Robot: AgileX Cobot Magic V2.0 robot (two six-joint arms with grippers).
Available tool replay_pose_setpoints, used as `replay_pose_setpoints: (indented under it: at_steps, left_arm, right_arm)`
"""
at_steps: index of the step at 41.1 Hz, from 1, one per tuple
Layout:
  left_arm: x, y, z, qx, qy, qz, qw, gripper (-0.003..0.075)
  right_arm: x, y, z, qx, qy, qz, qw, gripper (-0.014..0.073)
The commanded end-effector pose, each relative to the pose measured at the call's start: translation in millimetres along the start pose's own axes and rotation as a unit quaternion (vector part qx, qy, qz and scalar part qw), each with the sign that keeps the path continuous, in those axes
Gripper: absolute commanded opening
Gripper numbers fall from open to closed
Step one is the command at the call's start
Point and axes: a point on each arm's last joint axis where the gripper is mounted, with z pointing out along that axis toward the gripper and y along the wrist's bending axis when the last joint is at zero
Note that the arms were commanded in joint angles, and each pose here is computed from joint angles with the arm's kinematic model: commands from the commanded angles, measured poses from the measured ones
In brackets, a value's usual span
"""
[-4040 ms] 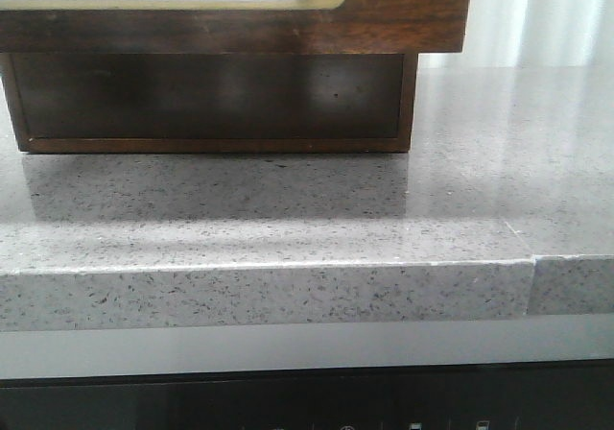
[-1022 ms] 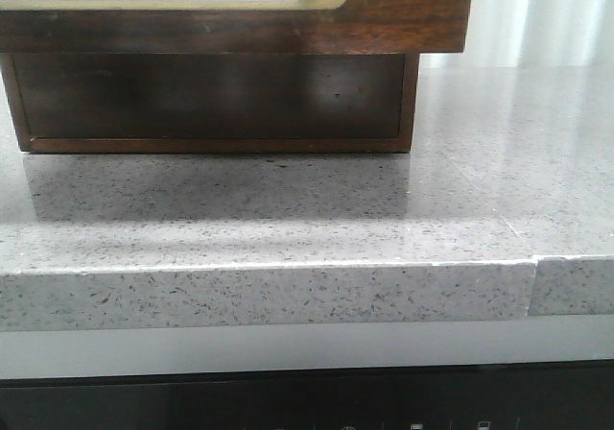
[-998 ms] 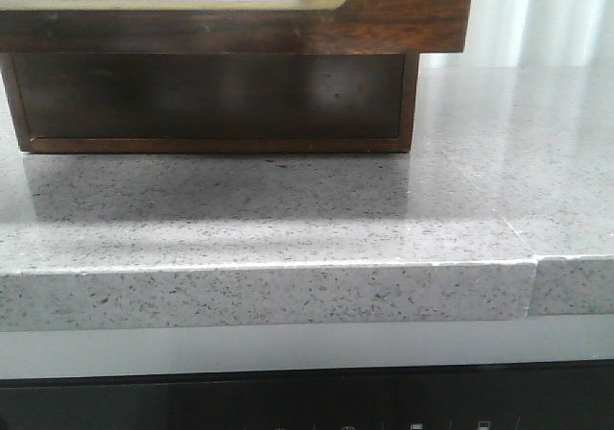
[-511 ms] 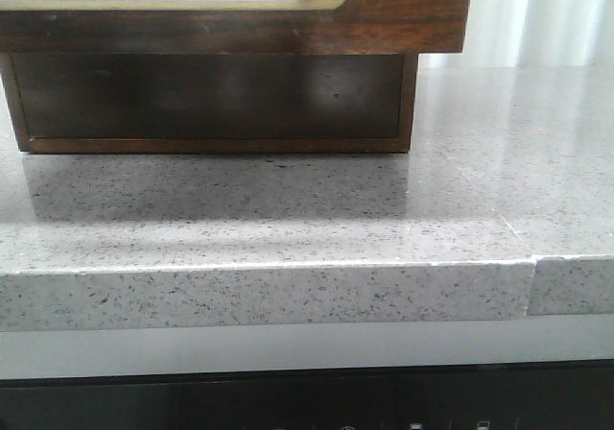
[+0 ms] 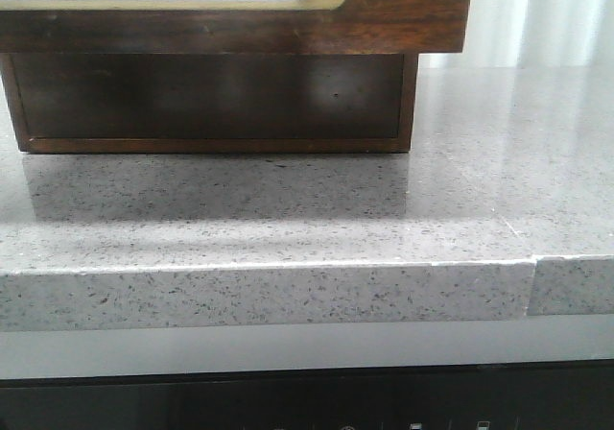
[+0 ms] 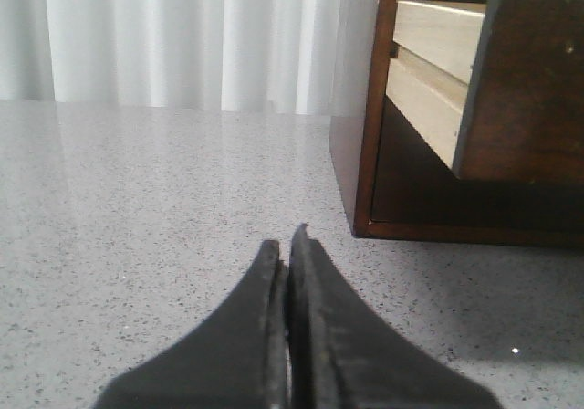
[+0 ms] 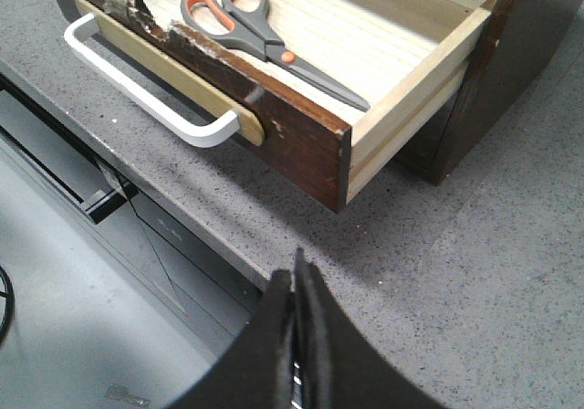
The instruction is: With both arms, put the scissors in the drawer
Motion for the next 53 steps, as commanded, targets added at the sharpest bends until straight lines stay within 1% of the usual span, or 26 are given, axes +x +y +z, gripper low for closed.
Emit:
replay_pose_setpoints:
  at_steps: [1, 5, 11, 15, 24, 53]
  left_arm:
    - [0.6, 0.2, -0.9, 0.001, -0.035, 0.009, 0.999, -0.002]
    - [0.6, 0.2, -0.9, 0.001, -0.035, 0.006, 0.999, -0.002]
    - [-3.4, -0.1, -1.3, 0.004, -0.057, -0.012, 0.998, -0.002]
    - [-3.3, -0.4, -1.3, 0.006, -0.056, -0.011, 0.998, -0.002]
    - [-2.7, -3.4, -1.3, 0.033, -0.052, -0.014, 0.998, -0.002]
    - [-2.7, -3.4, -1.3, 0.033, -0.052, -0.015, 0.998, -0.002]
  right_arm:
    - [-11.5, -0.7, -5.7, 0.007, -0.048, -0.004, 0.999, -0.0069]
    - [-11.5, -0.7, -5.7, 0.007, -0.048, -0.004, 0.999, -0.0069]
    - [-11.5, -0.7, -5.7, 0.007, -0.048, -0.004, 0.999, -0.0069]
    - [-11.5, -0.7, -5.7, 0.007, -0.048, -0.004, 0.999, -0.0069]
    - [-11.5, -0.7, -5.7, 0.007, -0.048, -0.004, 0.999, -0.0069]
    - [-11.5, -0.7, -5.7, 0.007, -0.048, -0.004, 0.999, -0.0069]
